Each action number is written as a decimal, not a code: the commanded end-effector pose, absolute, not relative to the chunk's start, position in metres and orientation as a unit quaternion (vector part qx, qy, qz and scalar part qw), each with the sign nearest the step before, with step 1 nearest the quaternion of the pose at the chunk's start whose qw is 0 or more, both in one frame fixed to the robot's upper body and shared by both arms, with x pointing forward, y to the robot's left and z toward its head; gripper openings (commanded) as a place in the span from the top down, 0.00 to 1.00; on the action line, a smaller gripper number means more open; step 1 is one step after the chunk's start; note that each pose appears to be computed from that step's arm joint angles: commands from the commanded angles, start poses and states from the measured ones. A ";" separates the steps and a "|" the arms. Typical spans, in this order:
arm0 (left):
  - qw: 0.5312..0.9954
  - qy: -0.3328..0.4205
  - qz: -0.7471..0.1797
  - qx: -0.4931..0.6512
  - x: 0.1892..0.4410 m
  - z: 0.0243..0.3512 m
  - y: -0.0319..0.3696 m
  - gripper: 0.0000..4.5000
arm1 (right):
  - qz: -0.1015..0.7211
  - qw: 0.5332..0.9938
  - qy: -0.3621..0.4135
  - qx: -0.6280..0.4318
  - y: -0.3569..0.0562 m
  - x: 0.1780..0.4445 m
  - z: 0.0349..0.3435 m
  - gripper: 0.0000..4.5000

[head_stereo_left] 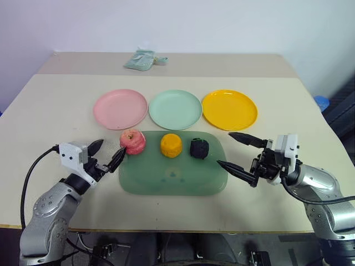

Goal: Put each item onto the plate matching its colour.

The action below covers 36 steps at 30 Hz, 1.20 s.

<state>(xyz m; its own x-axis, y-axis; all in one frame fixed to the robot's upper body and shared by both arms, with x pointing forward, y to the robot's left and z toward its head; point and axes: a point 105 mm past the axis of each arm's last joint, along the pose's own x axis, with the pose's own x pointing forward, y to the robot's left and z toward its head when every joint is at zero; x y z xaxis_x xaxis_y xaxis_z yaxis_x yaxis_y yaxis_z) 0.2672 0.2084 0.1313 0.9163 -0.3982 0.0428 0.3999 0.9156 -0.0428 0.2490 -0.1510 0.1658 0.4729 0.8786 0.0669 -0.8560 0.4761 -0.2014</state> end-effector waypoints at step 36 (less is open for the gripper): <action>0.992 0.024 -0.121 0.029 0.303 0.124 0.187 0.29 | 0.489 0.858 -0.119 -0.106 -0.149 0.251 0.180 0.00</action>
